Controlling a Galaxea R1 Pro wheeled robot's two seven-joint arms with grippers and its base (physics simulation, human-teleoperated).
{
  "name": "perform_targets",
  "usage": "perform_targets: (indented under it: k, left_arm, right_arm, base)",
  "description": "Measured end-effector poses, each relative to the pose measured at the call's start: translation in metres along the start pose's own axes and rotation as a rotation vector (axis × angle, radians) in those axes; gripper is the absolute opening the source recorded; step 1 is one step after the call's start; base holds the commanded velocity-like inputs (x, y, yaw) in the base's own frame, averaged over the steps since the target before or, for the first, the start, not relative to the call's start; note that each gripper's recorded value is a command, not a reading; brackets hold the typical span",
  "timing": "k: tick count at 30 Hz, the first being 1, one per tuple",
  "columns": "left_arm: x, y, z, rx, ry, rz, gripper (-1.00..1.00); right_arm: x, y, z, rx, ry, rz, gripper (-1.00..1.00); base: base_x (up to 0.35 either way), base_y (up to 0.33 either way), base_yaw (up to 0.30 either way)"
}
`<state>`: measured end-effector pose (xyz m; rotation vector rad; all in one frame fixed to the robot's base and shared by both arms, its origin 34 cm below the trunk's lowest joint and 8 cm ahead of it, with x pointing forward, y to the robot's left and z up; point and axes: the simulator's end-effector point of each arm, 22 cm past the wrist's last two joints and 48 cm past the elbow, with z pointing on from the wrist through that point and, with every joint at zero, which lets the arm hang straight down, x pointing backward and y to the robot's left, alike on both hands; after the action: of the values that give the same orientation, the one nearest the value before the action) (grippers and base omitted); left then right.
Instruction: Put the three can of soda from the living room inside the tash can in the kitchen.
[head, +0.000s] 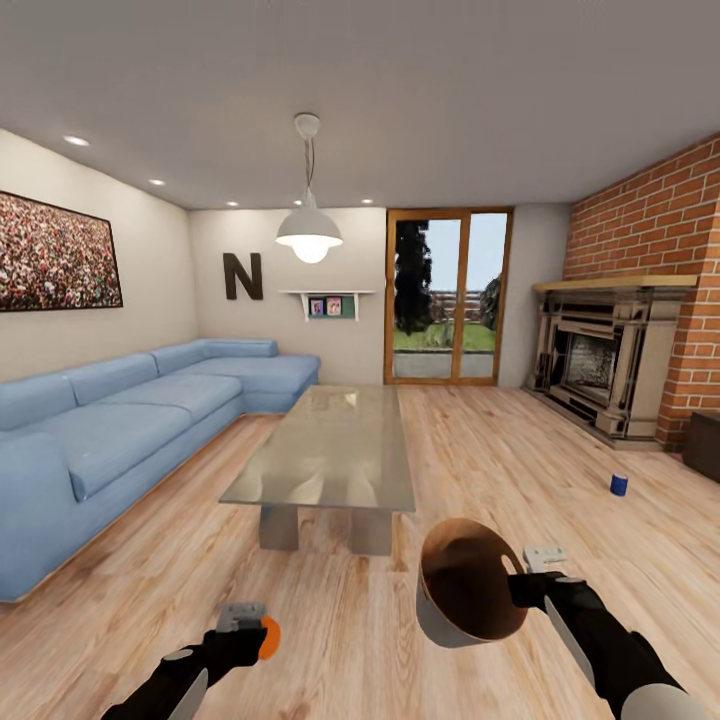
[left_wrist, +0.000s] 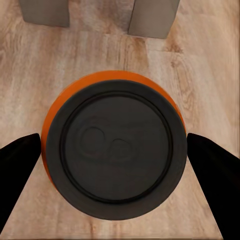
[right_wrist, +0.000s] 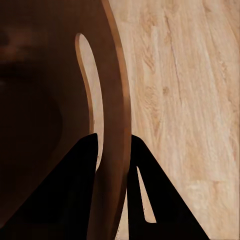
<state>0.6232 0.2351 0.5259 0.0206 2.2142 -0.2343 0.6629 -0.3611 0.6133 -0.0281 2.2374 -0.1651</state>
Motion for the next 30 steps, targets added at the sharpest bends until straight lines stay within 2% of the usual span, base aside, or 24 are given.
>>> perform_targets:
  k: [5, 8, 10, 12, 18, 29, 30]
  left_arm:
    - [-0.019, -0.009, -0.005, 0.021, 0.015, -0.003, -1.0]
    - [-0.037, -0.016, -0.01, 0.034, 0.017, 0.0, -1.0]
    - [-0.047, -0.019, -0.013, 0.04, 0.019, 0.002, -1.0]
    - [-0.052, -0.021, -0.015, 0.041, 0.022, 0.002, -1.0]
    - [-0.062, -0.022, -0.021, 0.039, 0.03, -0.001, -1.0]
    - [-0.078, -0.022, -0.031, 0.029, 0.04, -0.001, -1.0]
    - [-0.085, -0.03, -0.03, 0.045, 0.024, -0.002, -1.0]
  right_arm:
    - [-0.005, -0.001, -0.004, 0.003, 0.01, -0.009, -1.0]
    - [0.008, -0.009, -0.003, 0.033, 0.05, -0.062, -1.0]
    - [0.015, -0.011, -0.002, 0.042, 0.073, -0.067, -1.0]
    - [0.008, -0.019, -0.004, 0.074, 0.058, -0.084, -1.0]
    - [0.023, -0.027, -0.006, 0.099, 0.105, -0.078, -1.0]
    - [0.015, -0.031, -0.015, 0.102, 0.13, -0.076, -1.0]
    - [0.015, -0.033, -0.014, 0.101, 0.129, -0.062, -1.0]
  base:
    - [0.0, 0.0, 0.0]
    - [0.0, 0.0, 0.0]
    - [0.0, 0.0, 0.0]
    - [0.0, 0.0, 0.0]
    - [0.0, 0.0, 0.0]
    - [0.0, 0.0, 0.0]
    - [0.0, 0.0, 0.0]
